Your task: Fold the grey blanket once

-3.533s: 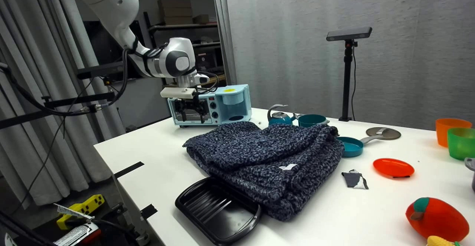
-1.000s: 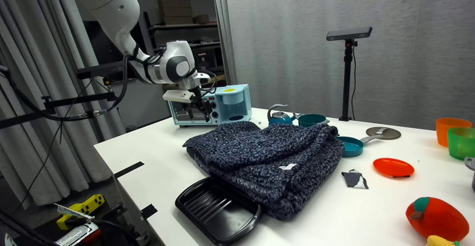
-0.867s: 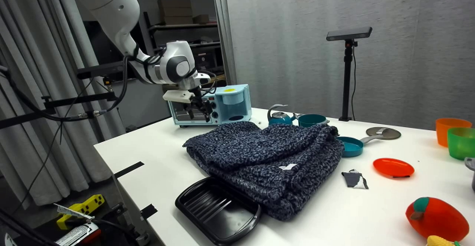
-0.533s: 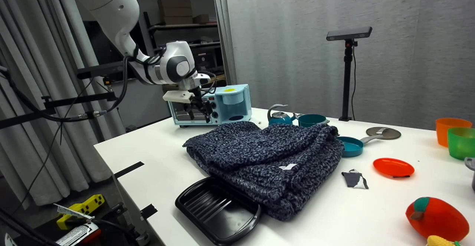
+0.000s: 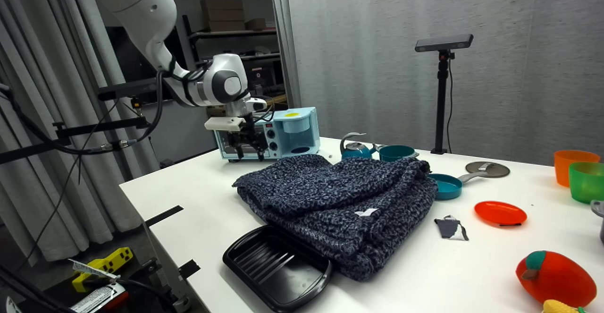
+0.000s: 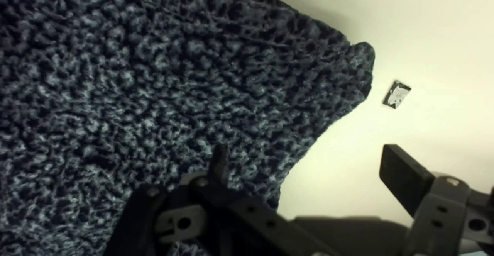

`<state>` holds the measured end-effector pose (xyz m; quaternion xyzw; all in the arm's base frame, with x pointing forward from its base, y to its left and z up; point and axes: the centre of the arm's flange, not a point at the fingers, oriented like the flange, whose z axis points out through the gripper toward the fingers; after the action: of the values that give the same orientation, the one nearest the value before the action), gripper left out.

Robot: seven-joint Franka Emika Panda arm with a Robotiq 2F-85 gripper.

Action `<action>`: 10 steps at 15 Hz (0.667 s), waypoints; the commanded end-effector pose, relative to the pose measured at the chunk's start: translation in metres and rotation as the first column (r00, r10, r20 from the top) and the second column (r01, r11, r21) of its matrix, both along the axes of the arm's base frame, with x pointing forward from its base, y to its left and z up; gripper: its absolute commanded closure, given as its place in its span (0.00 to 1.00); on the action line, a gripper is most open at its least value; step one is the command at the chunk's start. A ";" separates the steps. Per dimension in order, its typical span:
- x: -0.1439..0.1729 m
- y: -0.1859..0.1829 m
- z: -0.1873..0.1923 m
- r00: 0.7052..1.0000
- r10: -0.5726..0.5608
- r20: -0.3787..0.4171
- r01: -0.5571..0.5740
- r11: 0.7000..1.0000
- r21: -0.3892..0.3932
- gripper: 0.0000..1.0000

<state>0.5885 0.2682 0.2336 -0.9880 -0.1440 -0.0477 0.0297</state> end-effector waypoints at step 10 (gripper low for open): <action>-0.030 -0.008 -0.027 0.984 0.142 -0.110 -0.151 0.986 -0.074 0.00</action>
<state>0.5800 0.2634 0.2243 -0.9843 -0.1760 -0.0085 0.0034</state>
